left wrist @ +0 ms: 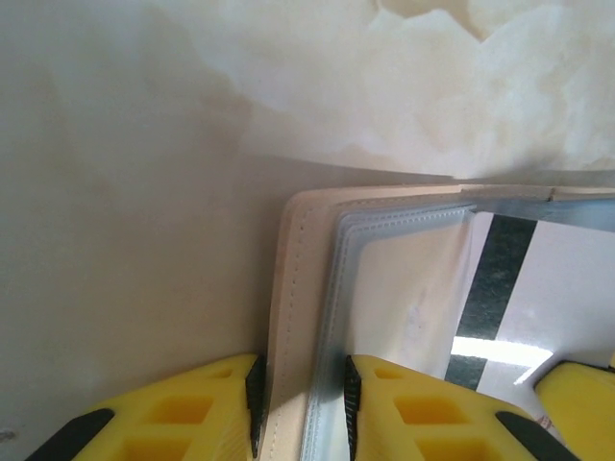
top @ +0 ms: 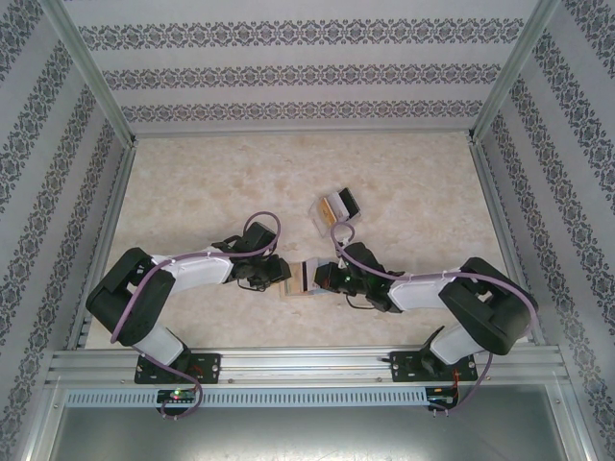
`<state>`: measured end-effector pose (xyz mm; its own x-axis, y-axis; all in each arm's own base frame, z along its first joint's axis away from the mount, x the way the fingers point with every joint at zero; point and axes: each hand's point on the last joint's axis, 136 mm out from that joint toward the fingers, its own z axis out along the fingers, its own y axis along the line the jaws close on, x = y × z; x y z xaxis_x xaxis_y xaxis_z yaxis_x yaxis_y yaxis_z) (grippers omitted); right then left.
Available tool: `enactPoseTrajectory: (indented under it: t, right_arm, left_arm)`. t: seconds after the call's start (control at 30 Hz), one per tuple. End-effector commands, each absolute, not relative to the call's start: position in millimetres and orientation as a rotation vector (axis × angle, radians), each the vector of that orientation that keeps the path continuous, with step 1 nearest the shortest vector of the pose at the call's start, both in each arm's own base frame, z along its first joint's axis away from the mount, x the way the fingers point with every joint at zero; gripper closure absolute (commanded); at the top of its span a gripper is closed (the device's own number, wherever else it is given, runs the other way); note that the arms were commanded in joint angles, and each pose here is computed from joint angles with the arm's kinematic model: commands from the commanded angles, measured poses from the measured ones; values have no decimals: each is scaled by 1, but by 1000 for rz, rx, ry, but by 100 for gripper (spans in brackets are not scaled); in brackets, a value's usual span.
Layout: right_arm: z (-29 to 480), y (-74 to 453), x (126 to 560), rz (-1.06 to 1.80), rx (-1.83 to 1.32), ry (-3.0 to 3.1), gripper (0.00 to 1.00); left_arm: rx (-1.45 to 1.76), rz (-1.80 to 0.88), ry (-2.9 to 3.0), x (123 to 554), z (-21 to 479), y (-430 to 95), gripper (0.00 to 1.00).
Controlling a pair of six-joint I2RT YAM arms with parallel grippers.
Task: Put the credit cards into the card holder
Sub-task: Insert the credit card into the card slot.
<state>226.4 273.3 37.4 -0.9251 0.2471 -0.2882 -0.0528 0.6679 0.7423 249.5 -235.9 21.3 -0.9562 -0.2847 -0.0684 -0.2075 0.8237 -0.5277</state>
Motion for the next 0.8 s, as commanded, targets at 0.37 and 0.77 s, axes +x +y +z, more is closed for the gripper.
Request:
enactPoseTrajectory:
  t: [0.37, 0.77]
  right_arm:
    - [11, 272, 210, 1084, 157, 2644, 99]
    - [12, 286, 212, 1120, 119, 2666, 96]
  left_arm:
    - [-366, -811, 2864, 245, 13, -244, 70]
    - [-367, -809, 2857, 246, 14, -244, 70]
